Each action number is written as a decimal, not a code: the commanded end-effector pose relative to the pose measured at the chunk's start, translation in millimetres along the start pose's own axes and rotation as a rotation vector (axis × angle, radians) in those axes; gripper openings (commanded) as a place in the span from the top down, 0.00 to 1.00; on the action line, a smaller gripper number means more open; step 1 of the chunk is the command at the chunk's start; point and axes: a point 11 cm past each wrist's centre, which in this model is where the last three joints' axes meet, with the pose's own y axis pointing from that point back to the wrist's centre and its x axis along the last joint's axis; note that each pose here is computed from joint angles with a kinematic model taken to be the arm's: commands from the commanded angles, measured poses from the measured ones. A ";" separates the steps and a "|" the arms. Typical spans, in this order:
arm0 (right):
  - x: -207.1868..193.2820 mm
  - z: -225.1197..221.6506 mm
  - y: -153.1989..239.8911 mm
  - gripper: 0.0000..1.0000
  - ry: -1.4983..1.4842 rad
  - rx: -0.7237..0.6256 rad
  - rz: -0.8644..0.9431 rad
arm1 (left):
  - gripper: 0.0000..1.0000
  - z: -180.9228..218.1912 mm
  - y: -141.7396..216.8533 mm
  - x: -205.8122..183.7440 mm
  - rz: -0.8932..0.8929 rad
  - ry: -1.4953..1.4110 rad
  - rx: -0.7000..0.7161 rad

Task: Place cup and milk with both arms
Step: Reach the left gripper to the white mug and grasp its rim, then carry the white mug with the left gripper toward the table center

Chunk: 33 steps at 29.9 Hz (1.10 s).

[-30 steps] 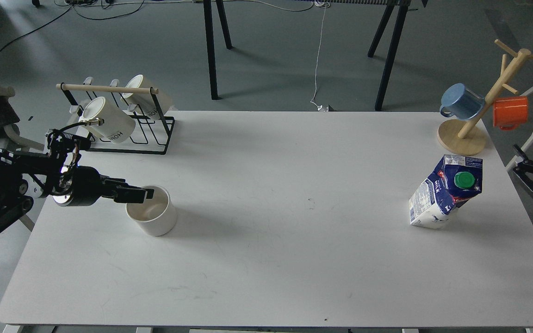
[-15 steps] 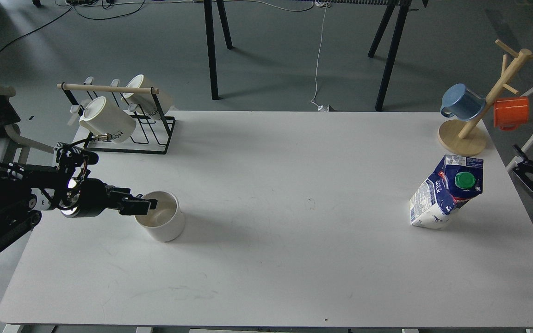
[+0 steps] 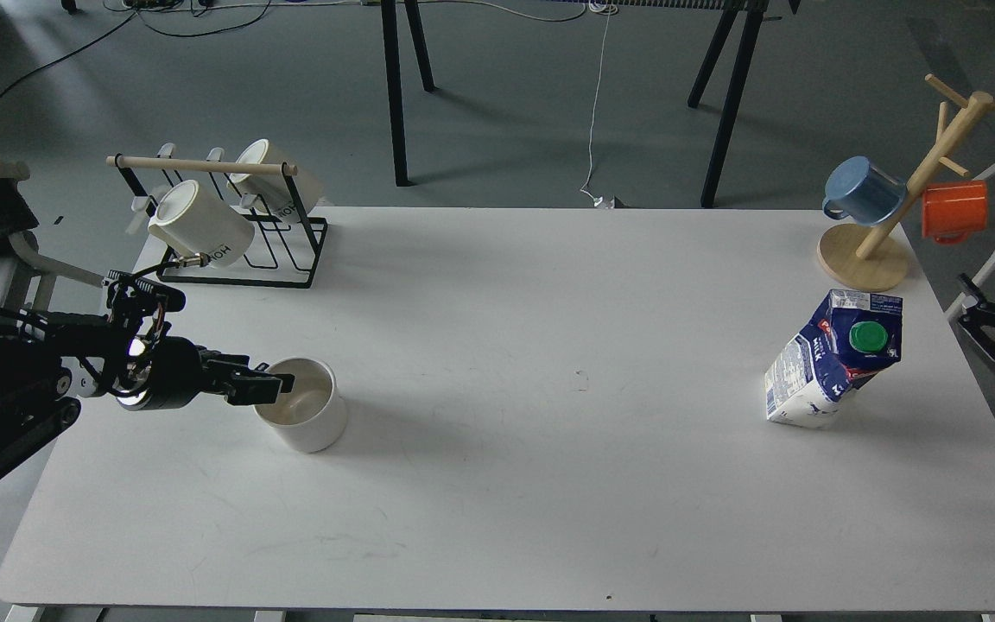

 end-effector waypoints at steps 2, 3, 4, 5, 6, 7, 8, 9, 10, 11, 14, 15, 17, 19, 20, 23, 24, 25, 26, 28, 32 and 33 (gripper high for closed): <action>2.7 0.1 2.1 0.05 0.001 -0.001 0.008 | 0.31 2.0 -3.2 -4.6 0.008 -0.006 -0.006; 3.3 0.9 2.3 0.05 -0.001 -0.001 0.009 | 0.34 1.9 -3.2 -4.7 0.008 -0.007 -0.006; 3.8 1.1 2.7 0.05 -0.001 -0.002 0.011 | 0.39 1.3 -2.7 -4.8 0.007 -0.009 -0.004; 4.2 0.8 3.3 0.05 0.000 -0.002 0.013 | 0.47 1.2 -2.7 -4.9 0.006 -0.011 -0.003; 4.1 0.9 3.5 0.05 -0.001 -0.002 0.012 | 0.60 1.1 -2.7 -4.9 0.006 -0.013 -0.002; 4.5 1.1 3.5 0.05 -0.002 -0.001 0.013 | 0.74 0.5 -2.2 -4.9 0.006 -0.016 0.000; 4.4 0.6 3.6 0.05 0.000 -0.001 0.013 | 0.88 1.0 -2.6 -3.4 0.017 -0.021 -0.001; 4.6 1.1 3.5 0.05 -0.002 -0.001 0.013 | 0.95 1.6 -2.8 -0.8 0.036 -0.027 -0.003; 4.2 1.4 3.3 0.05 -0.002 -0.002 0.012 | 0.96 1.2 -2.4 0.5 0.052 -0.036 -0.002; 4.5 1.1 3.5 0.05 -0.002 -0.001 0.013 | 0.97 0.7 -2.0 1.4 0.062 -0.045 0.000; 4.1 0.9 3.5 0.05 -0.001 -0.002 0.012 | 0.99 -1.0 -0.3 2.2 0.065 -0.046 0.004; 4.1 0.9 3.5 0.05 -0.001 -0.002 0.012 | 0.99 -1.1 0.3 2.6 0.066 -0.045 0.004; 4.4 0.6 3.6 0.05 0.000 -0.001 0.013 | 0.99 -0.8 1.5 3.7 0.066 -0.047 0.003; 4.5 0.6 3.6 0.05 0.000 -0.001 0.013 | 0.99 1.1 2.3 7.1 0.071 -0.050 -0.003; 4.4 0.6 3.6 0.05 0.000 -0.001 0.013 | 0.99 3.3 2.8 10.1 0.078 -0.050 -0.009; 5.2 -0.2 3.9 0.05 0.001 0.002 0.016 | 0.99 23.8 6.4 30.9 0.106 -0.042 -0.074; 7.7 -1.6 5.1 0.05 0.000 0.007 0.023 | 0.99 32.9 9.0 43.2 0.118 -0.034 -0.104; 9.6 -3.5 5.9 0.05 -0.001 0.014 0.029 | 0.99 42.7 10.1 54.5 0.124 -0.032 -0.132; 13.3 -5.2 8.3 0.05 -0.001 0.024 0.040 | 0.99 53.3 10.0 66.8 0.128 -0.040 -0.159; 21.8 -9.9 15.1 0.05 -0.028 0.063 0.065 | 0.99 74.9 3.4 90.7 0.146 -0.068 -0.205; 33.2 -10.3 25.2 0.05 -0.072 0.088 0.098 | 0.99 111.4 -19.1 120.2 0.166 -0.111 -0.267; 33.8 -9.5 25.9 0.05 -0.073 0.087 0.100 | 0.99 114.1 -24.9 119.6 0.161 -0.105 -0.271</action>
